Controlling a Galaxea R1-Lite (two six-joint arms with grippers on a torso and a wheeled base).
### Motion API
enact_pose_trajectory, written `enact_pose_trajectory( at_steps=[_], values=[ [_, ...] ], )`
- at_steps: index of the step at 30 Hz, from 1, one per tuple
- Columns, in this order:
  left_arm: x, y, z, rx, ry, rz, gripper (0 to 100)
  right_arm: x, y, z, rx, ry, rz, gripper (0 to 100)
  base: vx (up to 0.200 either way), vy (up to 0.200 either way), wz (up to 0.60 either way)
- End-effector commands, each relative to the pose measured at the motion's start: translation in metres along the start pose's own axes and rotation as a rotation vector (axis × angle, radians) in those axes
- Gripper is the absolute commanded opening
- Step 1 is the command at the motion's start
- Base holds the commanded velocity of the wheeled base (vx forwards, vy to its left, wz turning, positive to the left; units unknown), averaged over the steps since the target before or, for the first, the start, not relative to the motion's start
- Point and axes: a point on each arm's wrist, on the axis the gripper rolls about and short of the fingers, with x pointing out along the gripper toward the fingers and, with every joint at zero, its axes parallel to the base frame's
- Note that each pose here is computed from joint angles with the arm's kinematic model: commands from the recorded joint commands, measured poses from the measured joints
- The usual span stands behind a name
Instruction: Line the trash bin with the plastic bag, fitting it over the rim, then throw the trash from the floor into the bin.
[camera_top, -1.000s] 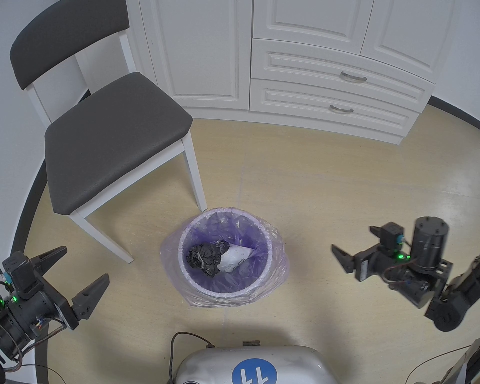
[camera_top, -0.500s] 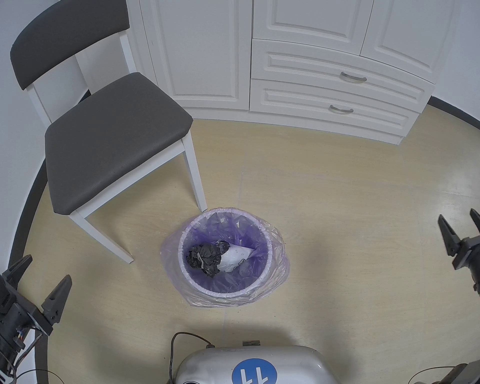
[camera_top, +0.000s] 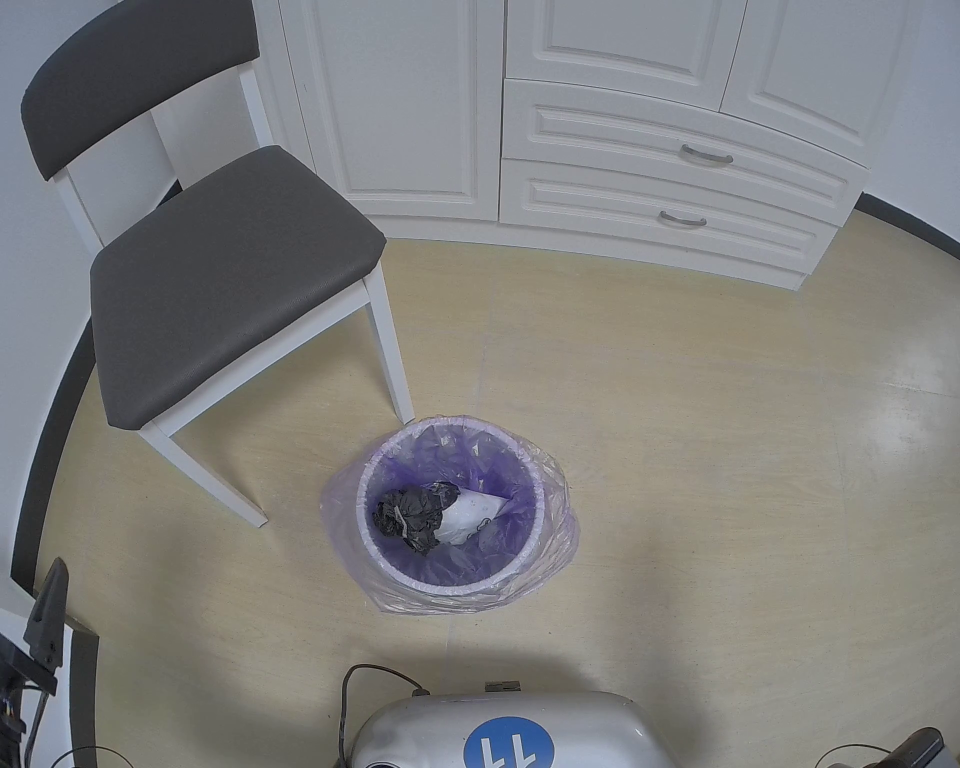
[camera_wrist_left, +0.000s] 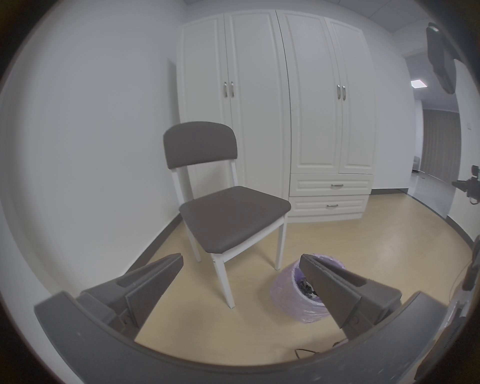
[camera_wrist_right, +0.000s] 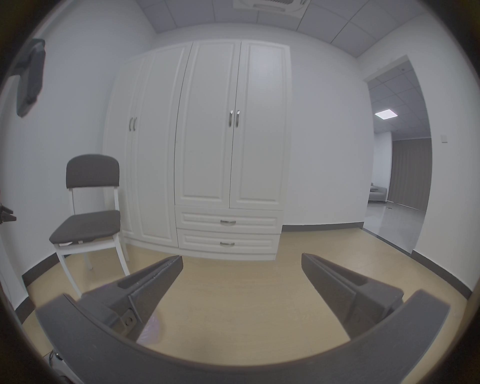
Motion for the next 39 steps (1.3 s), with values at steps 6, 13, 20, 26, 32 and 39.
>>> enact_pose_trajectory(
  at_steps=[6,13,20,26,32,39],
  values=[
    [-0.044,0.003,-0.026,-0.003,-0.086,0.127,100,-0.046,-0.007,-0.018,0.042,-0.162,-0.038,100,0.0,0.0,0.0],
    [-0.047,-0.001,-0.06,0.011,0.011,0.146,100,-0.045,-0.004,-0.041,0.008,0.038,0.007,100,0.0,0.0,0.0],
    [-0.048,-0.001,-0.066,-0.052,0.067,0.139,100,-0.047,-0.002,-0.058,-0.012,0.197,0.088,100,0.0,0.0,0.0],
    [-0.048,-0.002,-0.068,-0.058,0.087,0.107,100,-0.05,-0.002,-0.068,-0.008,0.299,0.103,100,0.0,0.0,0.0],
    [-0.048,-0.003,-0.068,-0.06,0.087,0.087,100,-0.053,0.0,-0.075,0.005,0.389,0.196,100,0.0,0.0,0.0],
    [-0.048,-0.005,-0.073,-0.064,0.138,-0.006,100,-0.052,0.0,-0.074,0.01,0.363,0.194,100,0.0,0.0,0.0]
  ],
)
